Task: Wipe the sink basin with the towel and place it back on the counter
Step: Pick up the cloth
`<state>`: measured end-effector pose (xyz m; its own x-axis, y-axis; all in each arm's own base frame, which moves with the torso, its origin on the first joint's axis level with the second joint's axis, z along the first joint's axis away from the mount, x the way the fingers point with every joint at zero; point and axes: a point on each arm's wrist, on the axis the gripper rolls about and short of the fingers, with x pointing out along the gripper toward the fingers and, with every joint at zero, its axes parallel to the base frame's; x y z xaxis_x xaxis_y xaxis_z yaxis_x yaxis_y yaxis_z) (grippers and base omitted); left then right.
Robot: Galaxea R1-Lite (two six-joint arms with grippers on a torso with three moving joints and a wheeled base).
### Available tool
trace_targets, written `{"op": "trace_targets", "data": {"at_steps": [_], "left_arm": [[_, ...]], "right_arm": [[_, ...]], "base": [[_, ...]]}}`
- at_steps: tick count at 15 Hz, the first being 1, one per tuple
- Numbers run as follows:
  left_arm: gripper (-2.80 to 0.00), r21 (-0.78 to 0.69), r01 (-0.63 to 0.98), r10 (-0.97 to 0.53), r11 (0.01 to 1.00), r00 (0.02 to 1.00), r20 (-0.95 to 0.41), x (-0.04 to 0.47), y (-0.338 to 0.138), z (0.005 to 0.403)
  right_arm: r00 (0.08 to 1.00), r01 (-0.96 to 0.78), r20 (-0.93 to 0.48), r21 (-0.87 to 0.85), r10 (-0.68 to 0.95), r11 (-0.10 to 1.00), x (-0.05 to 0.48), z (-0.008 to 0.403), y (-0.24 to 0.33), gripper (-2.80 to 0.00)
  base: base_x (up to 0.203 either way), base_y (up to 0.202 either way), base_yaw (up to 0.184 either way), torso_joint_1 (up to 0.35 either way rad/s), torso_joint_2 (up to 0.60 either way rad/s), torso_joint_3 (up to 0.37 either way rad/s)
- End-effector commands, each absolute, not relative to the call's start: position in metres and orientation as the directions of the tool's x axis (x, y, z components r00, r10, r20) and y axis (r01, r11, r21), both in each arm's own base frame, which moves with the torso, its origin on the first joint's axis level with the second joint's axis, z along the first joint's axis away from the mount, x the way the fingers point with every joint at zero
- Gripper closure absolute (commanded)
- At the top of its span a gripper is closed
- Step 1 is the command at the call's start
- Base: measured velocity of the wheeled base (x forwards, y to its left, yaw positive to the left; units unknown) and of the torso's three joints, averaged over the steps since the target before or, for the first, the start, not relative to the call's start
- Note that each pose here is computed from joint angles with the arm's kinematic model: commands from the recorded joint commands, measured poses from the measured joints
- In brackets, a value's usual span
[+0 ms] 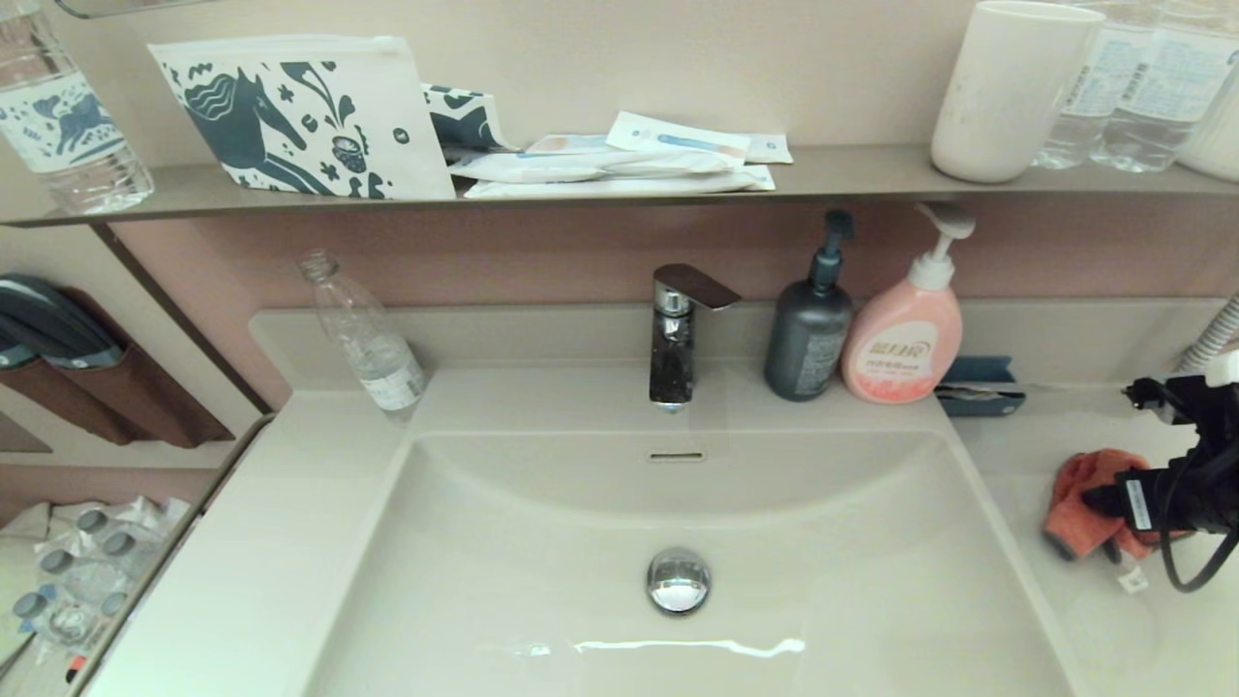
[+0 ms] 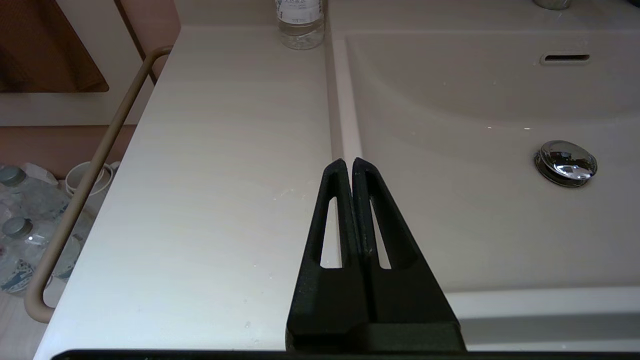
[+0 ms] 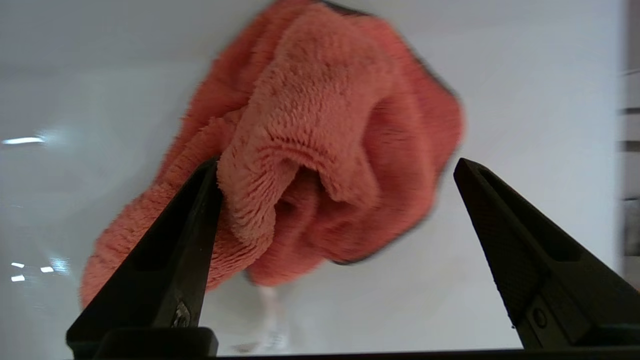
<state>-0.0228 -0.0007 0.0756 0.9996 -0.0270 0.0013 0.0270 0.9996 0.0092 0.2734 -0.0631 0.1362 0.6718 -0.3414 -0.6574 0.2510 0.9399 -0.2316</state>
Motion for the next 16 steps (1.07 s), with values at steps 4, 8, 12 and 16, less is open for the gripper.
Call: {"op": "trace_targets", "data": {"at_steps": [4, 8, 12, 16], "left_arm": [[0.00, 0.009, 0.028, -0.028, 1.000, 1.000, 0.000, -0.023, -0.001, 0.076], [0.00, 0.009, 0.026, -0.026, 1.000, 1.000, 0.000, -0.023, -0.001, 0.076], [0.00, 0.009, 0.028, -0.028, 1.000, 1.000, 0.000, -0.023, -0.001, 0.076], [0.00, 0.009, 0.028, -0.028, 1.000, 1.000, 0.000, -0.023, -0.001, 0.076]], "right_arm": [[0.688, 0.248, -0.659, -0.179, -0.303, 0.952, 0.280, 0.134, -0.056, 0.00], [0.720, 0.267, -0.622, -0.162, -0.309, 0.950, 0.276, 0.142, -0.055, 0.00], [0.770, 0.307, -0.553, -0.117, -0.319, 0.944, 0.245, 0.173, -0.050, 0.00], [0.803, 0.318, -0.499, -0.105, -0.327, 0.942, 0.210, 0.209, -0.044, 0.00]], "base": [[0.000, 0.000, 0.000, 0.000, 0.00, 0.000], [0.000, 0.000, 0.000, 0.000, 0.00, 0.000], [0.000, 0.000, 0.000, 0.000, 0.00, 0.000], [0.000, 0.000, 0.000, 0.000, 0.00, 0.000]]}}
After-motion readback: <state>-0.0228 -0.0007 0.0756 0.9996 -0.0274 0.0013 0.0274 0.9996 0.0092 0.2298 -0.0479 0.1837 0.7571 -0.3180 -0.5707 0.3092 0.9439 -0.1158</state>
